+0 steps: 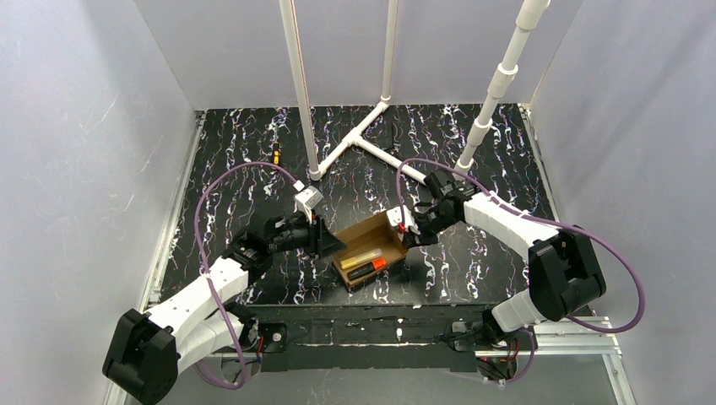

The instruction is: Fold the paper box

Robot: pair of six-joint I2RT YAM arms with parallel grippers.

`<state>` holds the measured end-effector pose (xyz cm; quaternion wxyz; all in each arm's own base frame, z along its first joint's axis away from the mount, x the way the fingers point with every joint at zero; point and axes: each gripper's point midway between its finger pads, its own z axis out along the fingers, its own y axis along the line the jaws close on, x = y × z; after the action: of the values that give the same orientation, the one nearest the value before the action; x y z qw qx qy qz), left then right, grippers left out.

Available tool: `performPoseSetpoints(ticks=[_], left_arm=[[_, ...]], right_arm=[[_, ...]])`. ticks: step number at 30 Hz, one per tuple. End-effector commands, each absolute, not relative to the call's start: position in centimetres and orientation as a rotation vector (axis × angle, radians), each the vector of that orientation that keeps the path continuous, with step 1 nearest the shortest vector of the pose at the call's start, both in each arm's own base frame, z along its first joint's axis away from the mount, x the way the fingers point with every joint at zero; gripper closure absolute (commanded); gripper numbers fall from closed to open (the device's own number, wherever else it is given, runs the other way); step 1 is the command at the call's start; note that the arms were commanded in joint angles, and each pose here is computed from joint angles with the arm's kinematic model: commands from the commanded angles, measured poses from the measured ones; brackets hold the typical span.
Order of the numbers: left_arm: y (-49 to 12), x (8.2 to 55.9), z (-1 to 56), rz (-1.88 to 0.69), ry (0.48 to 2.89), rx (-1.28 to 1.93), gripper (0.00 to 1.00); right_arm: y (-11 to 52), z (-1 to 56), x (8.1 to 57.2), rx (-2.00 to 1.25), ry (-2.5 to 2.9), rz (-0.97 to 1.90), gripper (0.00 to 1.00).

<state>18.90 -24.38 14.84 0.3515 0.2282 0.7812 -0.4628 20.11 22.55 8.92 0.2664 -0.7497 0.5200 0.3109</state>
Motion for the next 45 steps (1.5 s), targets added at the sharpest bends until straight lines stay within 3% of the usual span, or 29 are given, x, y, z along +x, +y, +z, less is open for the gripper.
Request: performPoseSetpoints(ticks=[1, 13, 27, 45], left_arm=[[-24.6, 18.6, 15.2, -1.212, 2.033, 0.612, 0.70], [-24.9, 18.5, 14.6, -1.220, 2.073, 0.620, 0.70], [-24.7, 18.0, 14.3, -1.172, 2.157, 0.654, 0.63], [-26.2, 16.1, 13.8, -1.102, 2.284, 0.743, 0.49]], right_arm=[[23.4, 9.9, 20.6, -2.031, 1.357, 0.795, 0.82], [24.0, 9.5, 18.5, -2.132, 1.285, 0.792, 0.81], [17.9, 11.5, 18.6, -2.114, 1.443, 0.594, 0.72], [17.9, 11.4, 14.9, -2.068, 1.470, 0.880, 0.72]])
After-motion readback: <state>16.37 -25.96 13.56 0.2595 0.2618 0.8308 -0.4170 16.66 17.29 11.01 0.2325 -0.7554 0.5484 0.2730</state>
